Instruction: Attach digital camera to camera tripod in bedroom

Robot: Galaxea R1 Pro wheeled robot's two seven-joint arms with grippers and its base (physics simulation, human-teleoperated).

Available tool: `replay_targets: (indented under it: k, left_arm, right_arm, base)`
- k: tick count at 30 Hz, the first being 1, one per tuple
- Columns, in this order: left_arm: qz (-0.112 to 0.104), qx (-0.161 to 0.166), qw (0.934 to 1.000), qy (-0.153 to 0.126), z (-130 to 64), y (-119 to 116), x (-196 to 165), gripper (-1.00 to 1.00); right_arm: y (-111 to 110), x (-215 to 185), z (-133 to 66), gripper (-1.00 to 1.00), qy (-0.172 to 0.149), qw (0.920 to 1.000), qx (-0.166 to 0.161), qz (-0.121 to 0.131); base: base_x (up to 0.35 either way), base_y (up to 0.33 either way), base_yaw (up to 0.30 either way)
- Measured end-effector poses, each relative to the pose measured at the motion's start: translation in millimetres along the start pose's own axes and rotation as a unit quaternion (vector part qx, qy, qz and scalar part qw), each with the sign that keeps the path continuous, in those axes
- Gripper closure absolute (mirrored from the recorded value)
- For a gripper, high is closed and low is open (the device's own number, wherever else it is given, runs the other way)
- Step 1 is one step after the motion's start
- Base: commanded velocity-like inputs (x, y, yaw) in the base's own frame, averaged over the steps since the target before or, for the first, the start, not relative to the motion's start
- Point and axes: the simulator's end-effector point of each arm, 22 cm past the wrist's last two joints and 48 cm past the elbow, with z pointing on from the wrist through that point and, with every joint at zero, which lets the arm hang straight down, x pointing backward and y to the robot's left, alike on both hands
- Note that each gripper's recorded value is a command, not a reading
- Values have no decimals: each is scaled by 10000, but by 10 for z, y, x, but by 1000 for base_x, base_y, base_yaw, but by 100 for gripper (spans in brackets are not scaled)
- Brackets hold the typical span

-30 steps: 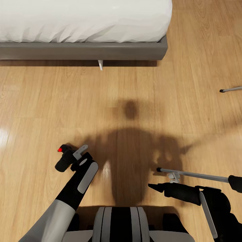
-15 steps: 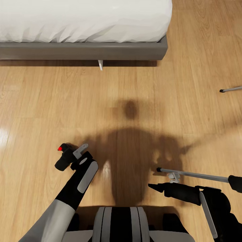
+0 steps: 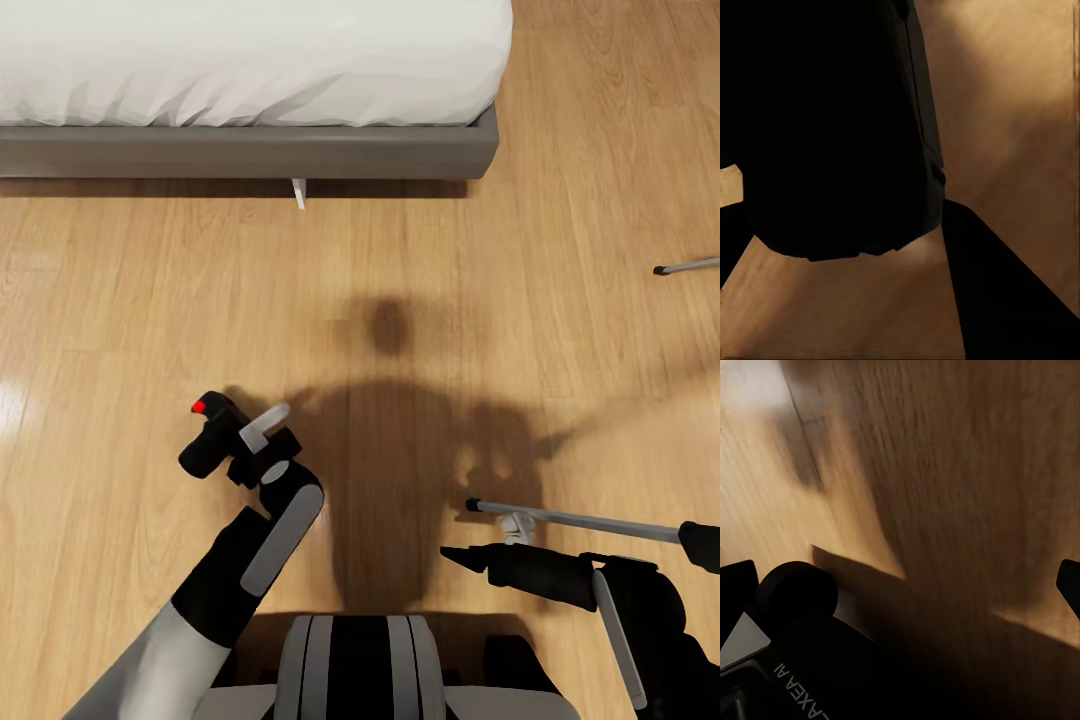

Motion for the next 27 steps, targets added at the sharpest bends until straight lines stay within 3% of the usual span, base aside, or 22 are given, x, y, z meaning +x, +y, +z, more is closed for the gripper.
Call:
replay_targets:
  k: [5, 27]
  left_arm:
    - [132, 42, 9999, -100, -189, -70, -2, 100]
    - [163, 56, 9998, -112, -210, -78, 4, 100]
  right_arm:
    - [2, 1, 2, -100, 1, 10000, -2, 0]
    - [-4, 1, -2, -100, 4, 10000, 5, -4]
  base:
    - [0, 0, 0]
    - [0, 0, 0]
